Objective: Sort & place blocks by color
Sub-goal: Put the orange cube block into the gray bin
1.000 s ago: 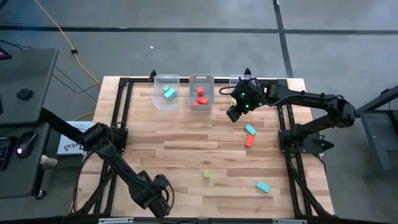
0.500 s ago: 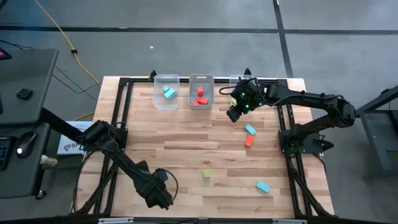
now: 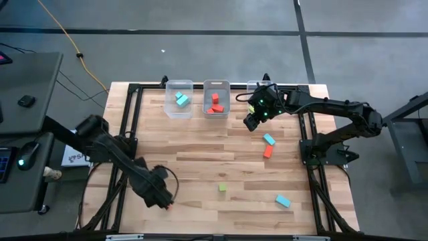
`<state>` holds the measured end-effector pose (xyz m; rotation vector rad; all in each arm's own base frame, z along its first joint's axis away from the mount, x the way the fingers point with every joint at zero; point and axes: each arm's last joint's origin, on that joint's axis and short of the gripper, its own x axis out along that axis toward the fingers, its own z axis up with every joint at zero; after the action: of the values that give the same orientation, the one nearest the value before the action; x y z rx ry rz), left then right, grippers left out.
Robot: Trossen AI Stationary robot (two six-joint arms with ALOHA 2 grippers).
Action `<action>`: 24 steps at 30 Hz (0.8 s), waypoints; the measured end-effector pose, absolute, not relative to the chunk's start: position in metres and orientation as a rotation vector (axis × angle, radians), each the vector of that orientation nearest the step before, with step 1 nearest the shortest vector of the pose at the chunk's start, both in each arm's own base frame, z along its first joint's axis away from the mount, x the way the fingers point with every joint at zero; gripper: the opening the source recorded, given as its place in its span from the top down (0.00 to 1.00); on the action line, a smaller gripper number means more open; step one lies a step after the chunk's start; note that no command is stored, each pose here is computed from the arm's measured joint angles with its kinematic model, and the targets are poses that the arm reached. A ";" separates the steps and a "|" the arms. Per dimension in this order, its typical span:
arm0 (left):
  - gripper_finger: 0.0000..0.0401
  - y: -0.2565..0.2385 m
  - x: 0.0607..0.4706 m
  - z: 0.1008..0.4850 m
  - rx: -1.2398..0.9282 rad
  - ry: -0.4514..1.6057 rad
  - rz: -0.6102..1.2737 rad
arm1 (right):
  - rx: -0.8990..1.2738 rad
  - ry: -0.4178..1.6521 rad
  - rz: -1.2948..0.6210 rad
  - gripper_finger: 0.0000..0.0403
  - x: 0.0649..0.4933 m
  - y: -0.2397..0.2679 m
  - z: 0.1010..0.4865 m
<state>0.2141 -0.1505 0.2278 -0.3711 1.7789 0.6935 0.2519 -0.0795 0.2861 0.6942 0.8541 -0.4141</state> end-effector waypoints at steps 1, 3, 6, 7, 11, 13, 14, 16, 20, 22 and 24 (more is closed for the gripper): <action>0.42 -0.147 0.209 0.230 -0.399 1.761 0.707 | 0.694 0.855 -0.414 0.62 0.252 -0.079 0.286; 0.42 -0.142 0.202 0.235 -0.467 1.714 0.715 | 0.694 0.854 -0.414 0.62 0.252 -0.079 0.286; 0.42 -0.139 0.198 0.240 -0.571 1.623 0.698 | 0.691 0.853 -0.421 0.62 0.252 -0.080 0.286; 0.42 -0.138 0.197 0.242 -0.596 1.593 0.690 | 0.690 0.853 -0.423 0.62 0.252 -0.080 0.286; 0.42 -0.141 0.203 0.245 -0.690 1.495 0.652 | 0.689 0.852 -0.424 0.62 0.252 -0.080 0.286; 0.42 -0.144 0.208 0.245 -0.729 1.459 0.613 | 0.689 0.852 -0.424 0.62 0.252 -0.080 0.286; 0.42 -0.146 0.211 0.244 -0.745 1.444 0.591 | 0.689 0.852 -0.424 0.62 0.252 -0.080 0.286; 0.42 -0.151 0.217 0.242 -0.774 1.415 0.553 | 0.690 0.852 -0.424 0.62 0.252 -0.080 0.286; 0.42 -0.158 0.225 0.237 -0.805 1.370 0.534 | 0.690 0.852 -0.422 0.62 0.252 -0.080 0.286; 0.42 -0.162 0.226 0.232 -0.801 1.378 0.547 | 0.690 0.851 -0.421 0.62 0.252 -0.080 0.286; 0.42 -0.167 0.229 0.225 -0.808 1.381 0.561 | 0.691 0.853 -0.421 0.62 0.252 -0.080 0.286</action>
<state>0.2289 -0.1668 0.2253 -0.8080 1.3813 0.5612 0.2518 -0.0796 0.2861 0.6906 0.8533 -0.4215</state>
